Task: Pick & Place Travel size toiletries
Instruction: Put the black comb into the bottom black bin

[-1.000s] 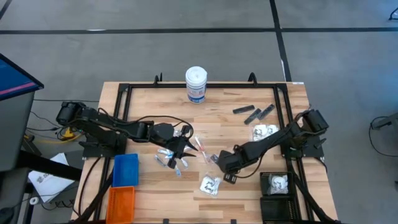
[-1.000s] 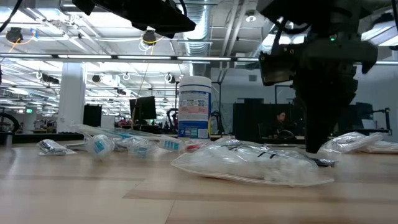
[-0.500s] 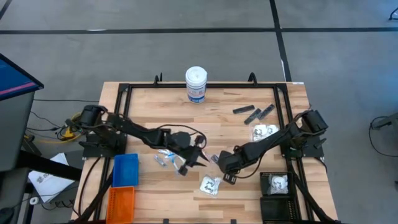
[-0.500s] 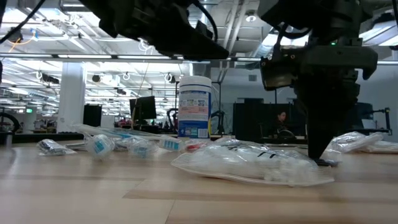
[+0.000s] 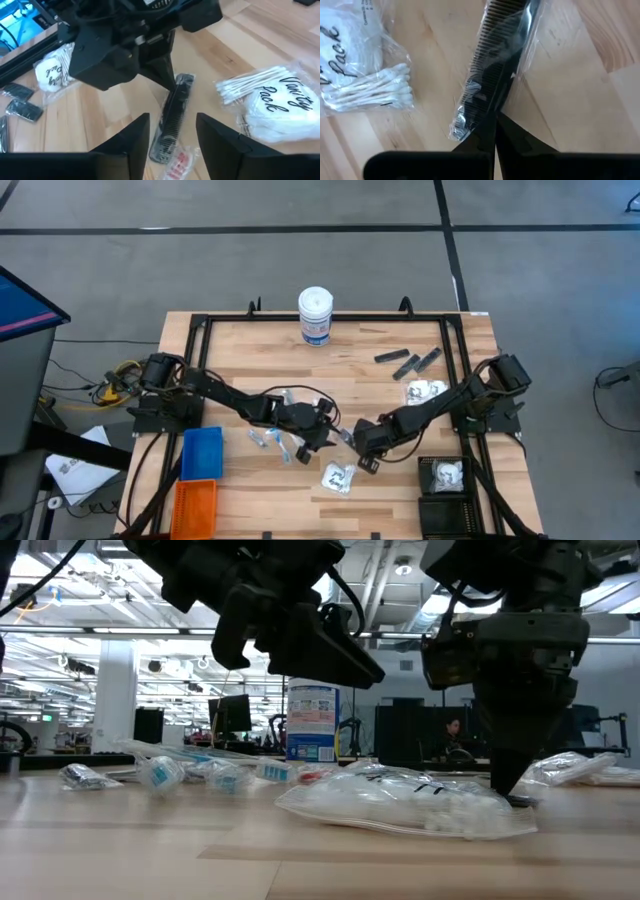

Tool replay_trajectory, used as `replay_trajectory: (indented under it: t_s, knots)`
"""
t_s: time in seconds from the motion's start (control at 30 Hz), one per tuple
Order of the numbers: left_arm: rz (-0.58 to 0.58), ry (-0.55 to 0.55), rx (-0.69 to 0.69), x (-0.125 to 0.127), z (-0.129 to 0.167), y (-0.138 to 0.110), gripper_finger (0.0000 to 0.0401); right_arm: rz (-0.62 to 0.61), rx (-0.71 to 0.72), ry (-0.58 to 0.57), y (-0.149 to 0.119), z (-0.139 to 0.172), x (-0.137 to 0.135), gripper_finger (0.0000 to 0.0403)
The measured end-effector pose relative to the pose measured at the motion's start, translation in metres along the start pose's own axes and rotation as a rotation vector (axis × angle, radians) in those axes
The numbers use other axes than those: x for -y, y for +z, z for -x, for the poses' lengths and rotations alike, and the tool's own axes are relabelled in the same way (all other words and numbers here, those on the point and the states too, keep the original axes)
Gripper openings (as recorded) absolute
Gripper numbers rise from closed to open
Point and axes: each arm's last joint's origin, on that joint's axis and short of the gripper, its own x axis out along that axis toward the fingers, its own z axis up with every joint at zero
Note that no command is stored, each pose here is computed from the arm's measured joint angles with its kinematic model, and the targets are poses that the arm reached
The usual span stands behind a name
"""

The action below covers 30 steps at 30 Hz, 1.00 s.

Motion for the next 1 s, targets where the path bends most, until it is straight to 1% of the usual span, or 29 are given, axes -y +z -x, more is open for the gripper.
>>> replay_trajectory:
  t_s: [0.2,0.33,0.4,0.47,0.6,0.77,0.83,1.0]
  knots:
    - [0.000,-0.025,0.020,0.001,0.000,0.001,0.0164,-0.067,-0.002,-0.007,0.001,0.000,0.002,0.0000]
    - [0.000,-0.045,0.043,0.001,0.000,0.003,0.0159,-0.091,-0.008,-0.034,0.000,0.000,0.004,0.0000]
    - [0.000,-0.051,0.045,0.001,-0.001,0.002,0.0159,-0.098,-0.014,-0.068,-0.001,0.000,0.007,0.0000]
    - [0.000,-0.054,0.040,0.002,-0.002,0.001,0.0160,-0.106,-0.017,-0.070,-0.001,0.000,0.008,0.0000]
    - [-0.010,-0.057,0.031,0.003,-0.013,-0.001,0.0161,-0.107,-0.024,-0.066,0.000,0.000,0.008,0.0000]
    - [-0.048,-0.062,-0.007,0.007,-0.040,-0.007,0.0160,-0.095,-0.027,-0.063,0.000,0.000,0.009,0.0000]
    - [-0.079,-0.029,-0.040,0.008,-0.052,-0.011,0.0162,-0.092,-0.029,-0.062,0.000,0.000,0.009,0.0000]
    - [-0.213,0.146,-0.145,0.011,-0.060,-0.011,0.0168,-0.083,-0.030,-0.061,0.001,0.000,0.009,0.0000]
